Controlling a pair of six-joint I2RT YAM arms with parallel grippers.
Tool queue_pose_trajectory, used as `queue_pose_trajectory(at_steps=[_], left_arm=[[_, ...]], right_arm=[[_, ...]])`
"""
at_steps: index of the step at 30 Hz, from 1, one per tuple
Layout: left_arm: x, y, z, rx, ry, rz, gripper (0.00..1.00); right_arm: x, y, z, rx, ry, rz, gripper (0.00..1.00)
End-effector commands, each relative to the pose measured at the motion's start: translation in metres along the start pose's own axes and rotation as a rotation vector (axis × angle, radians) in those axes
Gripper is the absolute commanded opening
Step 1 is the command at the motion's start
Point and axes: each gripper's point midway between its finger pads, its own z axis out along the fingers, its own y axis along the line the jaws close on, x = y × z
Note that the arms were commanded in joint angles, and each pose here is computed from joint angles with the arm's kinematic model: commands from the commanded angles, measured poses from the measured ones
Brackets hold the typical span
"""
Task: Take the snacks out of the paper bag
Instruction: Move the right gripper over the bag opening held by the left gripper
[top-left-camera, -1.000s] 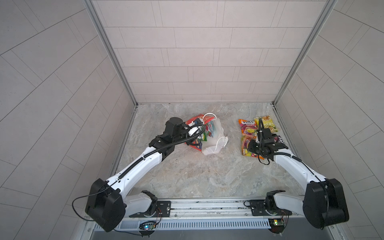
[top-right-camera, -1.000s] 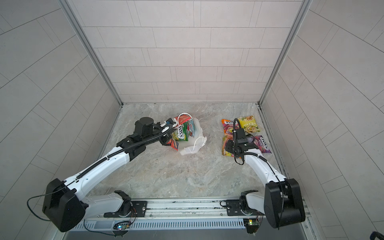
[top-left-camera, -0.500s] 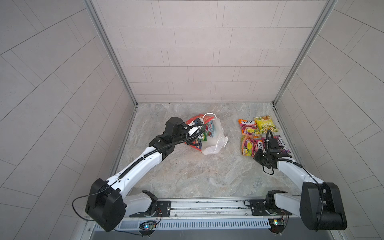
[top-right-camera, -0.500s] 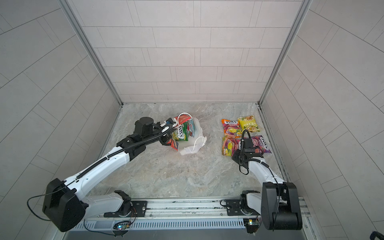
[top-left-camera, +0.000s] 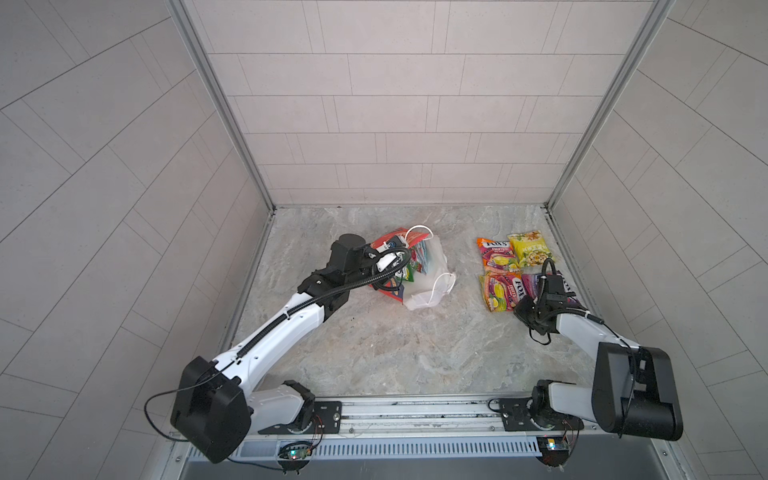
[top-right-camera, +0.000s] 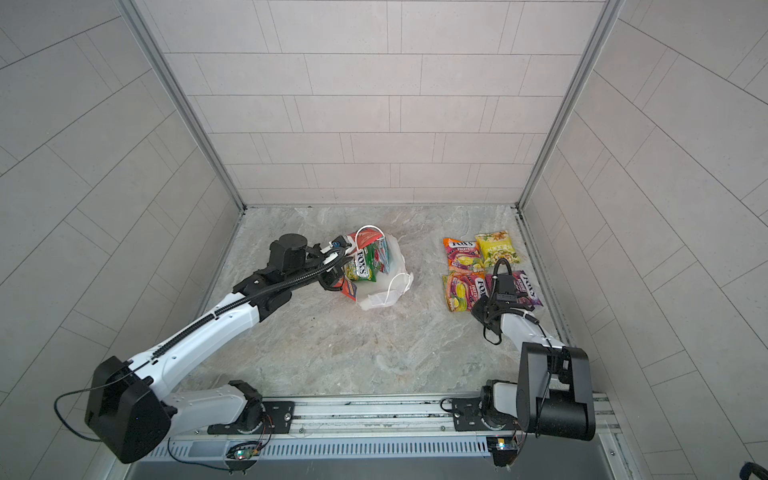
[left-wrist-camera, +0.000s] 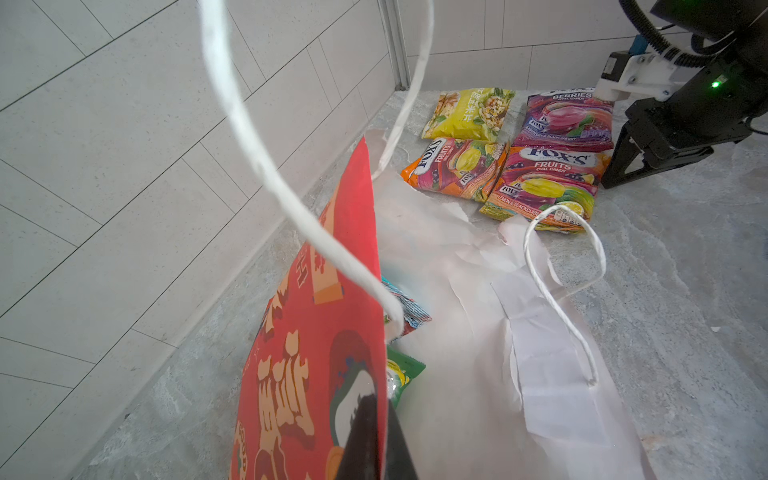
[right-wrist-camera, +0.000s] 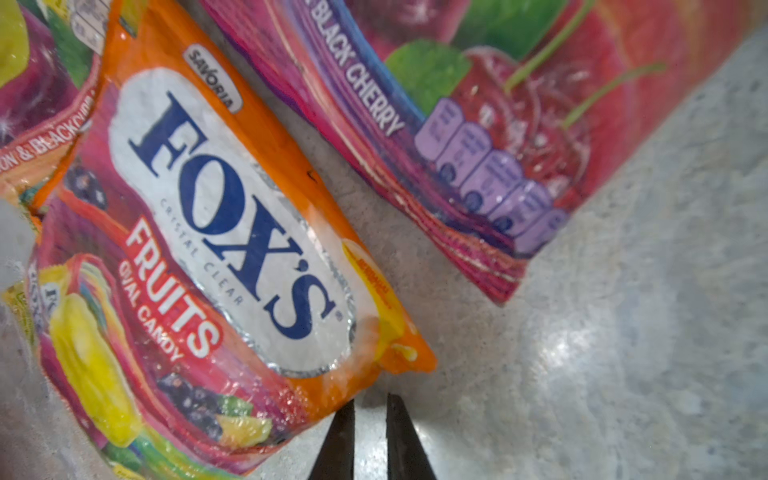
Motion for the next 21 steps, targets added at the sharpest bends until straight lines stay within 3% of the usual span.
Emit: queue_pose_trajectory(at_steps=[1, 8, 12, 17, 21], left_arm=[[-0.008, -0.003, -0.001, 0.009, -0.027, 0.015, 0.00], [-0.009, -0.006, -0.002, 0.032, -0.040, 0.017, 0.00], [-0.011, -0.009, -0.003, 0.048, -0.048, 0.020, 0.00], [-0.014, -0.016, -0.007, 0.079, -0.060, 0.035, 0.00], [-0.013, -0.020, -0.007, 0.101, -0.059, 0.047, 0.00]], right_arm=[[-0.007, 0.013, -0.012, -0.055, -0.013, 0.010, 0.18], [-0.039, 0.048, -0.066, -0.223, -0.206, -0.053, 0.23], [-0.050, 0.109, -0.127, -0.404, -0.322, -0.259, 0.24], [0.002, 0.201, -0.194, -0.684, -0.445, -0.657, 0.24], [0.068, 0.252, -0.210, -0.887, -0.519, -0.825, 0.23]])
